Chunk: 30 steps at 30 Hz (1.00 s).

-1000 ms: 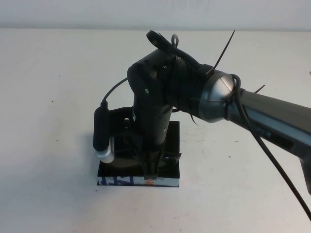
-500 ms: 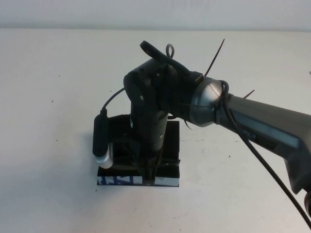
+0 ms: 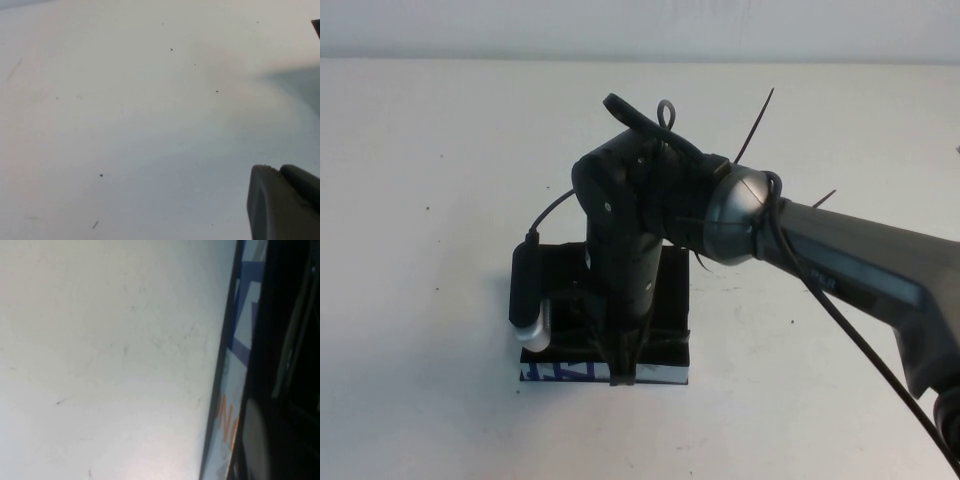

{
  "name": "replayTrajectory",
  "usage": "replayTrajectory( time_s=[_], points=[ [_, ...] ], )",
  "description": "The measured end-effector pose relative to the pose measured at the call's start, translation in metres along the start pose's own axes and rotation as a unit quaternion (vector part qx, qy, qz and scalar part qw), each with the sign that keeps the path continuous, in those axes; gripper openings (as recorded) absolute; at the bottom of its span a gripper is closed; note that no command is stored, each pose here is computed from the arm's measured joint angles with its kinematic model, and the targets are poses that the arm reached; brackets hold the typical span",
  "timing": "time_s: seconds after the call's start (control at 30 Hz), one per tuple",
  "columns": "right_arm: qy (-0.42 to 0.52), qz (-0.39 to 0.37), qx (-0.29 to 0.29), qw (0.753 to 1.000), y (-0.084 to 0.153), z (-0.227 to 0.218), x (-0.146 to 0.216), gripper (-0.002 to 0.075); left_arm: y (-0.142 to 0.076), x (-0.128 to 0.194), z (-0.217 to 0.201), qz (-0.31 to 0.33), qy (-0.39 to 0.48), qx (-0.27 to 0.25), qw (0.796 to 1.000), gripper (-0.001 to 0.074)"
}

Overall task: Return glasses to glasses case
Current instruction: Place the glasses in the glasses case

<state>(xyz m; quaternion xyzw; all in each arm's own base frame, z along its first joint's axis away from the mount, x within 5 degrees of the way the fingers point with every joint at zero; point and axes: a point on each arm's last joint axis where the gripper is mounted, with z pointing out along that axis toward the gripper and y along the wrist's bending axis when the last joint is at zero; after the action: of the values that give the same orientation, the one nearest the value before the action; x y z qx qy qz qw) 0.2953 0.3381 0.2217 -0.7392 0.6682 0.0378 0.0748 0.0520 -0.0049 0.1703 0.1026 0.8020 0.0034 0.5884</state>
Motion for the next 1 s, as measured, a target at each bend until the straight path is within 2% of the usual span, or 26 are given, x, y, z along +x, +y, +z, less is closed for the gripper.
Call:
replayTrajectory(
  time_s=[0.9, 1.0],
  points=[
    [-0.007, 0.014, 0.003, 1.000, -0.0090, 0.0041, -0.0030, 0.0002, 0.0000, 0.0000, 0.0000, 0.000, 0.000, 0.000, 1.000, -0.0001],
    [-0.007, 0.015, 0.003, 1.000, -0.0093, 0.0040, -0.0027, 0.0026, 0.0000, 0.0000, 0.0000, 0.000, 0.000, 0.000, 1.000, -0.0001]
  ],
)
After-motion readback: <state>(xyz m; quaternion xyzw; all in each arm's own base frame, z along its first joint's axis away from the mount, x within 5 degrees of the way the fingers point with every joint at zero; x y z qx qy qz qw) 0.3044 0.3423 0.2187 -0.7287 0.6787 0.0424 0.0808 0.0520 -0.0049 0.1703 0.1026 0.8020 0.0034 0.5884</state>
